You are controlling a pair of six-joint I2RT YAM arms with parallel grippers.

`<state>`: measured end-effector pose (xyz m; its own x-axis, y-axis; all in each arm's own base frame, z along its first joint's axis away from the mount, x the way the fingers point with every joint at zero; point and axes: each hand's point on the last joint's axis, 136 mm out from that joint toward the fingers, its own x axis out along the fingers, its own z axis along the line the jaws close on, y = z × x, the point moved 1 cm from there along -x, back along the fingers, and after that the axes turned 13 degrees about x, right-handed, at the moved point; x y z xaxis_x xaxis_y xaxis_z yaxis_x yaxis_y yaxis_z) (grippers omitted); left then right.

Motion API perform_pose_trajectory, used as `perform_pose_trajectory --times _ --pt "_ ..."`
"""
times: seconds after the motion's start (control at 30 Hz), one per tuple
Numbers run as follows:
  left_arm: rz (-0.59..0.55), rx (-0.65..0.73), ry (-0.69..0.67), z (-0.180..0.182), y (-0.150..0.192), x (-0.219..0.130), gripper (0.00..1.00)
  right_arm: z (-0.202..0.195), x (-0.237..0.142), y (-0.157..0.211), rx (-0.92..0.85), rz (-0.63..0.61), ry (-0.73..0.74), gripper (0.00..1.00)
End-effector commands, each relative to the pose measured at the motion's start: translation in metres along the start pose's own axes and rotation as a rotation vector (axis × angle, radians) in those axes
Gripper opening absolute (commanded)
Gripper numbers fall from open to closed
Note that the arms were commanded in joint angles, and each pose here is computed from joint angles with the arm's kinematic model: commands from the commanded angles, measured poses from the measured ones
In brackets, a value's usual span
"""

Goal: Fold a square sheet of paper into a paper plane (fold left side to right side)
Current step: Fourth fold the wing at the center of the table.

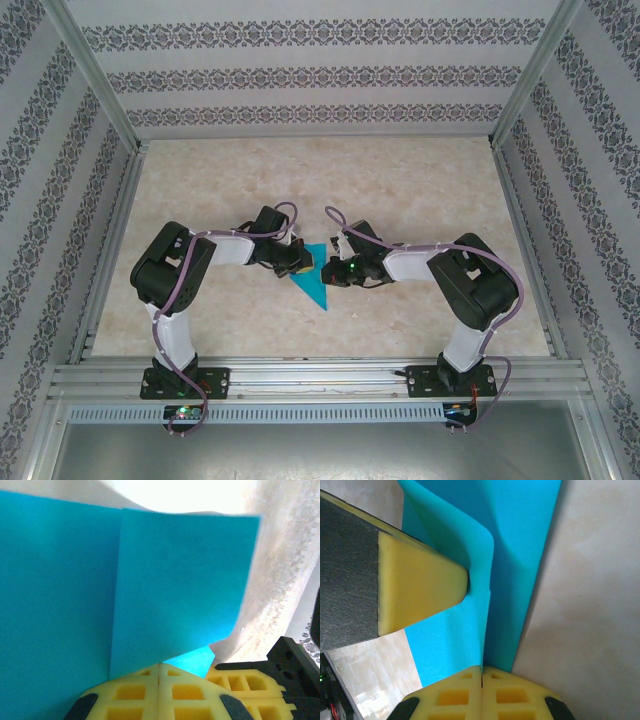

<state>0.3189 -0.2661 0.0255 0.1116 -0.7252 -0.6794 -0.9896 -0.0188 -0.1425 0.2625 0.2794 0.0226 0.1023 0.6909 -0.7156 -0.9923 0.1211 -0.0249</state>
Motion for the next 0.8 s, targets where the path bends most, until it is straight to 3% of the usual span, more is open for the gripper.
perform_pose_trajectory --times 0.0,0.33,0.53,0.63,0.77 --pt "0.066 -0.026 -0.139 0.03 0.022 0.004 0.01 -0.026 0.002 0.014 0.057 0.055 0.102 0.07" --pt "0.066 -0.043 -0.167 0.039 0.027 0.004 0.0 0.026 -0.02 -0.011 0.022 -0.003 -0.044 0.21" --pt "0.062 -0.045 -0.164 0.038 0.025 0.004 0.0 0.032 -0.04 -0.01 0.034 -0.028 -0.078 0.31" --pt "0.06 -0.044 -0.161 0.037 0.024 0.004 0.0 0.031 -0.045 -0.002 0.047 -0.011 -0.095 0.28" --pt "0.06 -0.043 -0.162 0.036 0.024 0.004 0.0 0.036 -0.041 0.012 0.074 0.052 -0.146 0.08"
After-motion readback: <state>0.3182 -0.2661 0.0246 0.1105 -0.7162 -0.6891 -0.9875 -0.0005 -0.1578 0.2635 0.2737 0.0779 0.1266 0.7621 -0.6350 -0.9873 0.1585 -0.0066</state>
